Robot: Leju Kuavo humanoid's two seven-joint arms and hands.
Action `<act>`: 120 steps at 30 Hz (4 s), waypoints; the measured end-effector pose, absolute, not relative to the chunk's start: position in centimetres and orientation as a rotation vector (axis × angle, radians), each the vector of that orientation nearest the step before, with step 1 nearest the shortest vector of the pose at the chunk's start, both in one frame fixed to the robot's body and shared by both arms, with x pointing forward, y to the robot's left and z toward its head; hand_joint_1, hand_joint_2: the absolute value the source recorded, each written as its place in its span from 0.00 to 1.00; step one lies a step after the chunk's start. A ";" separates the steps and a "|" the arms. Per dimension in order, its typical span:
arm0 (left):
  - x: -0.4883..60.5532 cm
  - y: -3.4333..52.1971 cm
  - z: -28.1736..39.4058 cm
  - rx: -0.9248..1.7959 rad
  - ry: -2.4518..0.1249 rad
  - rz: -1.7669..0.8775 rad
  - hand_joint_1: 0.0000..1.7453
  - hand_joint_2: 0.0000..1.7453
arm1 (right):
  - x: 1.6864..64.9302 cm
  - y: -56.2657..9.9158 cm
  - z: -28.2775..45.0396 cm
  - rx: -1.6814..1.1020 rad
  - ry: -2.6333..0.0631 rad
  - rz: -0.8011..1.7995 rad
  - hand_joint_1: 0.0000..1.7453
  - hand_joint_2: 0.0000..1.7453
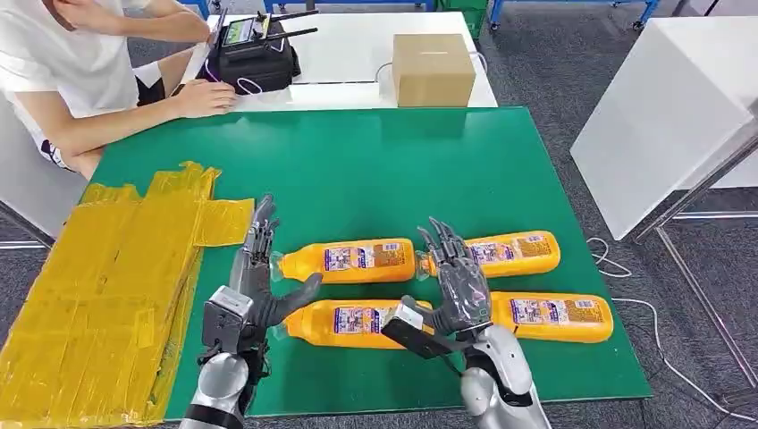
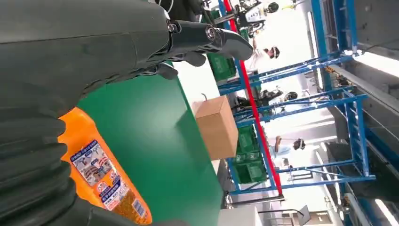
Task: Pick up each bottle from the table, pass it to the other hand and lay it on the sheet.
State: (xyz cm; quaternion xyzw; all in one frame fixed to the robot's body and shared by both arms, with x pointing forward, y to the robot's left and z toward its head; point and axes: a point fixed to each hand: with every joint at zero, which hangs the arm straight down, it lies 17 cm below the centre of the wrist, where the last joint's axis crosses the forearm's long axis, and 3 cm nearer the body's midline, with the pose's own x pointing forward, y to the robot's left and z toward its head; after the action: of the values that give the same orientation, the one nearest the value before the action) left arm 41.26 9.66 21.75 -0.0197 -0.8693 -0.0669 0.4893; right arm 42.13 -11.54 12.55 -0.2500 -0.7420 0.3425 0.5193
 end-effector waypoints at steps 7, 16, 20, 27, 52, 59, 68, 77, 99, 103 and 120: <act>43.2 12.6 22.3 -0.035 -2.123 -0.060 0.00 1.00 | 45.0 -11.4 10.7 -0.655 -1.729 0.956 0.00 1.00; 44.4 14.7 20.7 -0.060 -2.090 0.000 0.00 1.00 | 47.1 -10.5 8.2 -0.621 -1.719 1.053 0.00 1.00; 44.5 14.4 19.8 -0.066 -2.068 -0.001 0.00 1.00 | 47.6 -9.7 8.1 -0.618 -1.714 1.064 0.00 1.00; 44.8 14.3 18.6 -0.074 -2.037 0.002 0.00 1.00 | 48.4 -8.8 9.7 -0.631 -1.749 1.062 0.00 1.00; 45.5 13.1 17.1 -0.110 -1.989 -0.007 0.00 1.00 | 50.7 -5.1 9.9 -0.617 -1.634 1.210 0.00 1.00; 45.6 12.9 16.9 -0.119 -1.980 -0.009 0.00 1.00 | 51.5 -4.1 6.9 -0.603 -1.439 1.270 0.00 1.00; 45.8 12.2 16.5 -0.138 -1.962 -0.020 0.00 1.00 | 50.0 -0.7 5.4 -0.505 -1.421 1.333 0.00 1.00; 46.1 10.7 16.3 -0.168 -1.949 -0.043 0.00 1.00 | 48.8 2.3 5.5 -0.463 -1.414 1.407 0.00 1.00; 46.3 10.0 15.8 -0.186 -1.919 -0.038 0.00 1.00 | 50.7 -7.0 1.2 -0.819 -0.973 1.455 0.00 1.00; 46.3 10.0 15.8 -0.187 -1.918 -0.038 0.00 1.00 | 51.1 -8.0 1.3 -0.859 -0.946 1.461 0.14 1.00; 46.2 10.5 16.6 -0.196 -1.941 -0.012 0.00 1.00 | 51.7 -7.7 1.8 -0.845 -1.082 1.443 0.97 1.00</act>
State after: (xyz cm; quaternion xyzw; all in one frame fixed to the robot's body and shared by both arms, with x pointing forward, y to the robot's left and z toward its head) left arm 46.25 10.46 16.64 -0.0831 -0.8237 -0.0049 0.5609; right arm 51.69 -7.70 1.84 -0.3559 -0.4559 0.6080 0.5439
